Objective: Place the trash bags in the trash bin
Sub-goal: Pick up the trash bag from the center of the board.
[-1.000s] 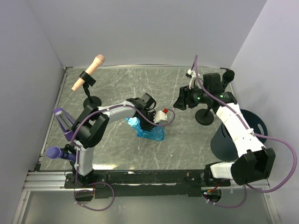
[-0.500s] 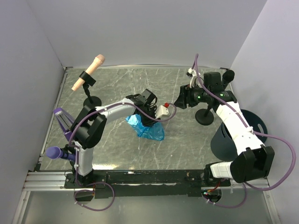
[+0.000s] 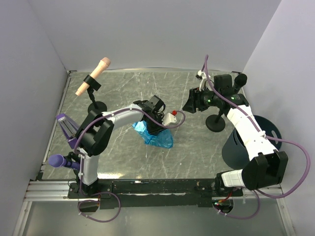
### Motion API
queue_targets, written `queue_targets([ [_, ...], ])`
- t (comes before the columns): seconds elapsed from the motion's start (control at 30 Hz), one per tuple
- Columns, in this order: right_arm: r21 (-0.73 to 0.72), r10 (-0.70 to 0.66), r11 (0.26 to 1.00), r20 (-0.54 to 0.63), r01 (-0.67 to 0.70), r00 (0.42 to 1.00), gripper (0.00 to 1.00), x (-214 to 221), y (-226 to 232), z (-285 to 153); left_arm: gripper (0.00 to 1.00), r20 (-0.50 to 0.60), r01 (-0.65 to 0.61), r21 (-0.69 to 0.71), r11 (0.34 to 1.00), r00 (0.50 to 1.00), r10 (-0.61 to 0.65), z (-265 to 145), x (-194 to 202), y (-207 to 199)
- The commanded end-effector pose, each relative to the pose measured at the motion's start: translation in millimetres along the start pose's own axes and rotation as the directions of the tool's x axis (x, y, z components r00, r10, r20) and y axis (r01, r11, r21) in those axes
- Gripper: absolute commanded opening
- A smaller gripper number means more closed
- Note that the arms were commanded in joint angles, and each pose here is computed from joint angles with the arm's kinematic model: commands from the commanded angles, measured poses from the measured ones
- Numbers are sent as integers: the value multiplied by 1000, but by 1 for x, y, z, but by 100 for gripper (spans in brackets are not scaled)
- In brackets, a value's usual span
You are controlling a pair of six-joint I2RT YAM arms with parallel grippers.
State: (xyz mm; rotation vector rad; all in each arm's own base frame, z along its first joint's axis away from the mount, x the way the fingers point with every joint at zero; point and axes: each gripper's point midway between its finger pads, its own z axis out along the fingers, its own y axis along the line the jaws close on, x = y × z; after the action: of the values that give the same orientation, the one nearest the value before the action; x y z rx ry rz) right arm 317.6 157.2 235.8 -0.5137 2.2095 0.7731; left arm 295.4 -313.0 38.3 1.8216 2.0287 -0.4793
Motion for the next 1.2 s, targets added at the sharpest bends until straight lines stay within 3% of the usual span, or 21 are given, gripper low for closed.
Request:
queue_targets([
  [0.0,1,-30,1000,53,30,998,68,-19,2,-8,34,-8,-5,25,1000,1000,5,4,3,-5],
  [0.4,5,-31,1000,51,31,998,68,-18,1,-6,30,-33,-2,52,999,999,3,13,17,-13],
  [0.5,8,-34,999,49,33,998,68,-18,0,-7,23,-27,3,60,998,1000,-2,14,16,-15],
  [0.67,8,-32,999,44,31,999,68,-16,-1,-6,1,3,17,73,997,1000,-17,4,4,-14],
  [0.83,10,-45,999,44,45,998,68,-18,-1,-6,1,127,95,111,989,986,-109,-25,-26,-2],
  [0.93,16,-62,998,41,61,997,68,-20,-2,-8,1,258,189,192,963,937,-235,-60,-54,11],
  [1.03,24,-79,997,46,78,996,68,-23,-3,-9,1,410,252,307,918,835,-366,-109,-85,28],
  [1.17,-2,-91,996,65,92,994,68,-31,2,-9,1,613,146,445,883,669,-420,-193,-123,38],
])
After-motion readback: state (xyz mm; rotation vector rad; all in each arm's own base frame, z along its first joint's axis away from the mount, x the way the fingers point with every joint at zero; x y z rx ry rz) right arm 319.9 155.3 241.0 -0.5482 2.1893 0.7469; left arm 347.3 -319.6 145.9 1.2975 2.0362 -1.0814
